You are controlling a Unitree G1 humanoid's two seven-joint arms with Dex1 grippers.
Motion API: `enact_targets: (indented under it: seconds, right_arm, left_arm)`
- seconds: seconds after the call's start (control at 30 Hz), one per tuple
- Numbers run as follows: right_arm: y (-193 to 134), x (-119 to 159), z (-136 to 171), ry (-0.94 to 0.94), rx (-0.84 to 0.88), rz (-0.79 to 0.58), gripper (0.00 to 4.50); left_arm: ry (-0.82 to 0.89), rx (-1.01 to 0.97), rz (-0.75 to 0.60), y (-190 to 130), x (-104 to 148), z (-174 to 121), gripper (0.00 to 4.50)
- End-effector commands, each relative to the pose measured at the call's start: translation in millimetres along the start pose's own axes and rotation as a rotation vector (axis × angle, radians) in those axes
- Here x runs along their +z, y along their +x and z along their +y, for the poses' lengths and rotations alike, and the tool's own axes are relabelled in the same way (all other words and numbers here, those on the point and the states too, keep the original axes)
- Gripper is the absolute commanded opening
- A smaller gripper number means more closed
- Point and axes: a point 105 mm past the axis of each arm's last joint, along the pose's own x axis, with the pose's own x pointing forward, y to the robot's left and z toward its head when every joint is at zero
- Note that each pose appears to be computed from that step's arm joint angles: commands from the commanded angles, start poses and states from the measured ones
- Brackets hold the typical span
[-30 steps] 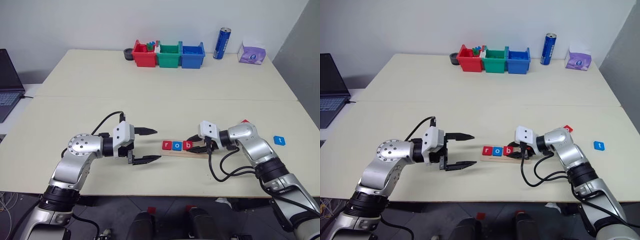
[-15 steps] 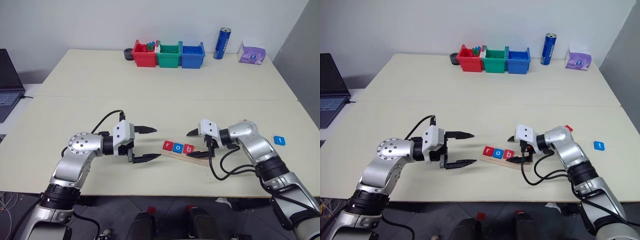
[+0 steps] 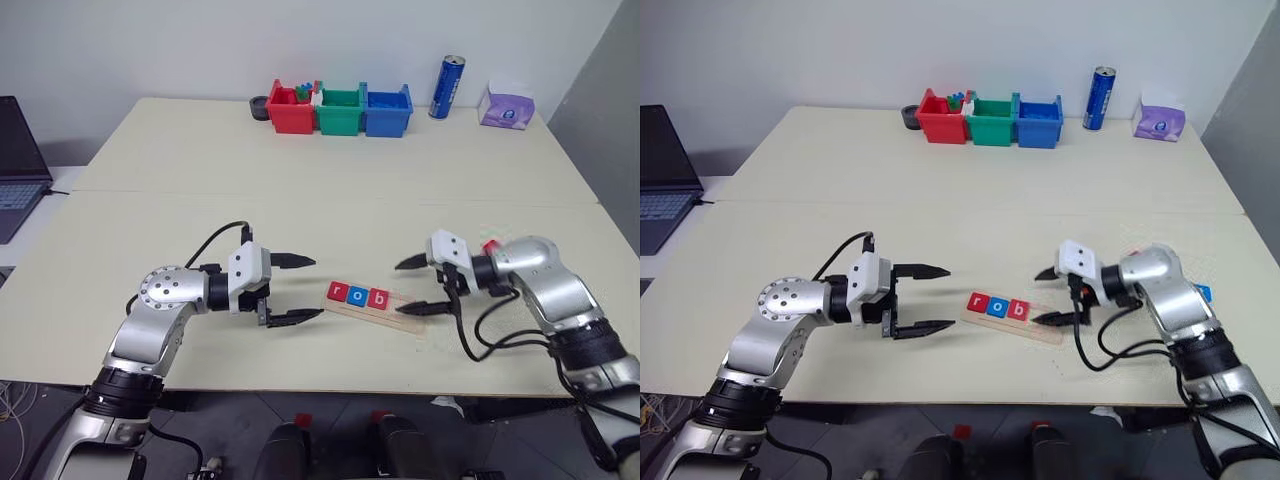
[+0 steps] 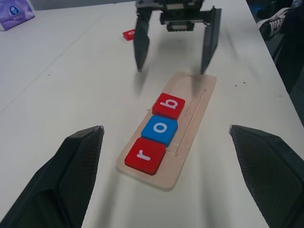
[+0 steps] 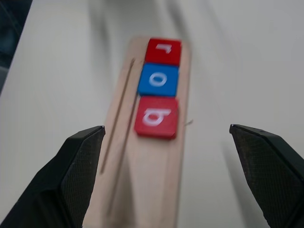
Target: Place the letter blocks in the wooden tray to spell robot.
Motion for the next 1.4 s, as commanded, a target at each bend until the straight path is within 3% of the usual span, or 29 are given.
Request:
enact_targets:
  seconds: [0.03, 0.1, 0.4, 0.47, 0.67, 0.8, 0.97, 1.4]
  right_arm:
    - [-7, 12, 12, -0.019, 0.006, -0.041, 4.31]
    - [-7, 9, 22, 0.004, 0.015, -0.042, 3.88]
    - [3, -1, 47, 0.059, 0.010, -0.034, 0.57]
    - [6, -6, 49, 0.061, -0.001, -0.017, 0.07]
    - [14, -22, 54, 0.054, -0.015, 0.025, 0.07]
    - [18, -31, 38, 0.012, -0.089, 0.059, 0.07]
    - [18, -29, 23, -0.017, -0.145, 0.044, 0.07]
    - [14, -30, 18, -0.030, -0.151, 0.048, 0.07]
  left_arm:
    - [0.030, -0.022, -0.023, 2, 8, -5, 4.50]
    - [0.028, -0.028, -0.026, 3, 9, -7, 4.50]
    - [0.031, -0.036, -0.031, 5, 12, -6, 4.50]
    - [0.032, -0.036, -0.031, 6, 12, -6, 4.50]
    - [0.032, -0.034, -0.030, 5, 13, -6, 4.50]
    - [0.032, -0.028, -0.028, 5, 14, -5, 4.50]
    - [0.033, -0.024, -0.025, 5, 14, -3, 4.50]
    - [0.033, -0.021, -0.025, 5, 13, -2, 4.50]
